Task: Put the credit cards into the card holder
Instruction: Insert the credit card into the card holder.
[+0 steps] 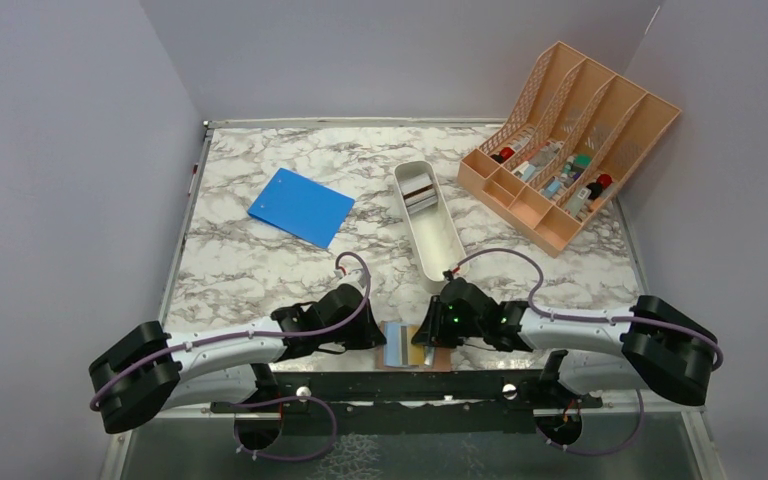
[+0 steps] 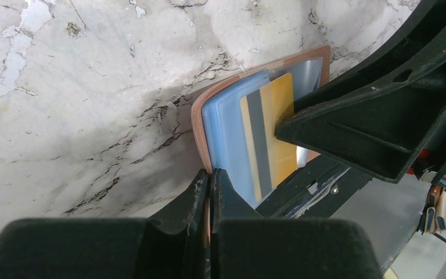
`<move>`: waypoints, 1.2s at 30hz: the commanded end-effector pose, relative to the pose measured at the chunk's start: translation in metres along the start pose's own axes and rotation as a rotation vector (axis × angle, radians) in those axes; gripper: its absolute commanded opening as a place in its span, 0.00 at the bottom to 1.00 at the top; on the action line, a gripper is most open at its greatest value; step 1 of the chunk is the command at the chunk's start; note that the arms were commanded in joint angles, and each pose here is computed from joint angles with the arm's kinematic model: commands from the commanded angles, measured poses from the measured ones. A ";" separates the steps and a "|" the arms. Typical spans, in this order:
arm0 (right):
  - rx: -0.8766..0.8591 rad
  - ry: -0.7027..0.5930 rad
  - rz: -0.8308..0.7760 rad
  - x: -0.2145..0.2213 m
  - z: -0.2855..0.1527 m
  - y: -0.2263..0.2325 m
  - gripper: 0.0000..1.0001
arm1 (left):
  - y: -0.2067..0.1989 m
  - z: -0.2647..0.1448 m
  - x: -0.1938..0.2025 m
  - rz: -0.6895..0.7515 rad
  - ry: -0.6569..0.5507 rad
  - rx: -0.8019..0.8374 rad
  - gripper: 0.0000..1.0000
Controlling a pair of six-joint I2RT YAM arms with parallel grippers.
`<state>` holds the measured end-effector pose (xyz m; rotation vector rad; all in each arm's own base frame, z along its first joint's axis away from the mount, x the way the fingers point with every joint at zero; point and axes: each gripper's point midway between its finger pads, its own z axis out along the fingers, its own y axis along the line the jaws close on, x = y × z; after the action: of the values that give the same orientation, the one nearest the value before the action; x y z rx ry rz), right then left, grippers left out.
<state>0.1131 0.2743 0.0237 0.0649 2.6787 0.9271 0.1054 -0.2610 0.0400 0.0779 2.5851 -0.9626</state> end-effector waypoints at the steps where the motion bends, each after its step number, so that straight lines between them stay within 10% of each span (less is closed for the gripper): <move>1: -0.051 0.038 0.008 0.009 0.005 0.006 0.33 | -0.008 -0.004 0.003 0.000 0.011 0.038 0.04; 36: -0.064 0.028 -0.018 0.008 0.003 0.014 0.44 | -0.025 -0.010 0.000 -0.020 0.014 0.103 0.03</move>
<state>0.1062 0.2956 0.0288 0.0250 2.6570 1.0723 0.1015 -0.2653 0.0485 0.0703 2.5796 -1.0227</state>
